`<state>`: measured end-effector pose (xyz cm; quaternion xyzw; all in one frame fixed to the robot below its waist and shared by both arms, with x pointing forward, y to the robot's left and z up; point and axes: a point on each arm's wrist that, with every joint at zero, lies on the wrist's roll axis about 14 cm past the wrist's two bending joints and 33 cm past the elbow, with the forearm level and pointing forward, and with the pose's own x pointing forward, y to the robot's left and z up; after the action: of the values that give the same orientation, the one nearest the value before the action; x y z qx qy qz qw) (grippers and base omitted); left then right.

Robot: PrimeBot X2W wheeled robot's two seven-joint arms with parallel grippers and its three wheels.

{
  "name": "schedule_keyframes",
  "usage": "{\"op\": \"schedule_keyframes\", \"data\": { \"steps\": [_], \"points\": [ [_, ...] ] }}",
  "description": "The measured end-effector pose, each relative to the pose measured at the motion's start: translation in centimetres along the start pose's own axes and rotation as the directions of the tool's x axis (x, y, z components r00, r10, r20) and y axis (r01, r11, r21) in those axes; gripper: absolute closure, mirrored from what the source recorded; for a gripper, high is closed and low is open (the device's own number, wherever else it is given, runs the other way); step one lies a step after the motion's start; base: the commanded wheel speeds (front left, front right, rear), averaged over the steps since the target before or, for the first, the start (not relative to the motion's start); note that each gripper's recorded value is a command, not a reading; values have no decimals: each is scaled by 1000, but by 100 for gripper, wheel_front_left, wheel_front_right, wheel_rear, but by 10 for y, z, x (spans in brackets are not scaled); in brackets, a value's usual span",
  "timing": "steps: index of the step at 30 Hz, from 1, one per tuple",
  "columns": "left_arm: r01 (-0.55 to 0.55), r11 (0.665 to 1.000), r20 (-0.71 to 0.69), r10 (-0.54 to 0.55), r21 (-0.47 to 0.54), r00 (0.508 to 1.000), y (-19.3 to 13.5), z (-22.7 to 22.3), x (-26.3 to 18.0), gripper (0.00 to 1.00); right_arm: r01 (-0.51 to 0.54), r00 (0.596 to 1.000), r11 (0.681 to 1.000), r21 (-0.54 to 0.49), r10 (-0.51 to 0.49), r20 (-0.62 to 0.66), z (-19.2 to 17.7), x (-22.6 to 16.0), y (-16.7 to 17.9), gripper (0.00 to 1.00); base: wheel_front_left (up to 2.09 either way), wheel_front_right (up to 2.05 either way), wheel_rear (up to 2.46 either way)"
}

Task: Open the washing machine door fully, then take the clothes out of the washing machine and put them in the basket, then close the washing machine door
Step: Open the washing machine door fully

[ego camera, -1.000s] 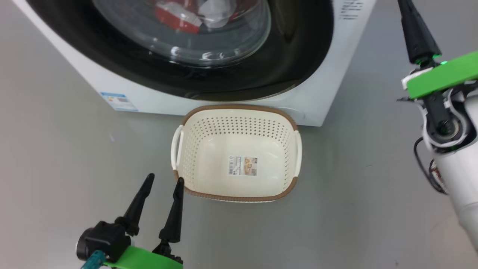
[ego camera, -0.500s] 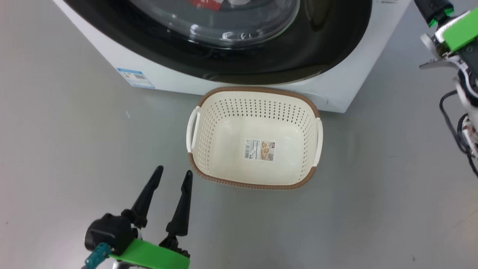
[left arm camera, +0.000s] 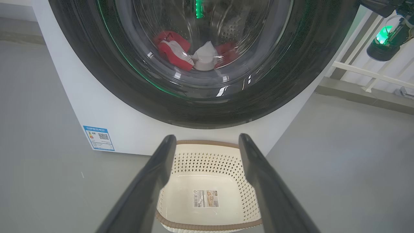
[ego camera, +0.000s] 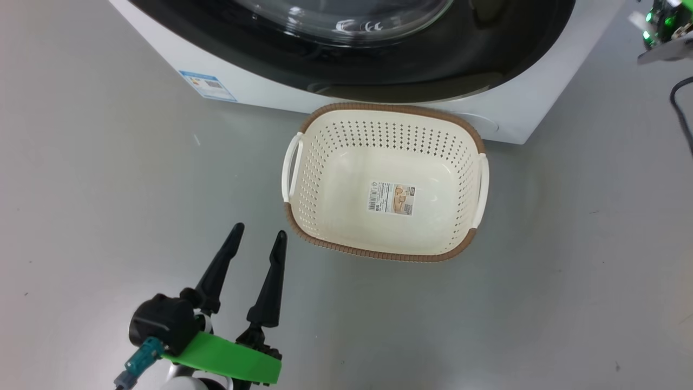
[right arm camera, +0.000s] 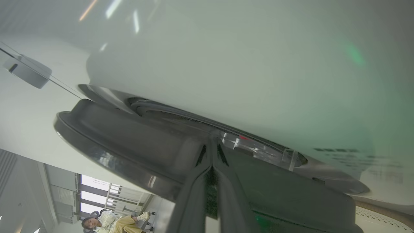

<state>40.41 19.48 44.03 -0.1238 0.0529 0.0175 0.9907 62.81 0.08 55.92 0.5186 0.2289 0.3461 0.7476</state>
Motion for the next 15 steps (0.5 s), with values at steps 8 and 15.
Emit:
{"op": "schedule_keyframes", "data": {
  "steps": [8, 15],
  "points": [
    [-4, 1000, -1, 4, -5, 1000, 2, -1, 4, 0, 20, 998, 1000, 10, -19, -68, -1, 9, -7, 100, 0, 0, 0],
    [1, 1000, -2, -1, -10, 1000, 0, -1, 5, 0, 15, 994, 1000, 18, -13, -112, -6, 12, -6, 100, 0, 0, 0]
  ]
}}
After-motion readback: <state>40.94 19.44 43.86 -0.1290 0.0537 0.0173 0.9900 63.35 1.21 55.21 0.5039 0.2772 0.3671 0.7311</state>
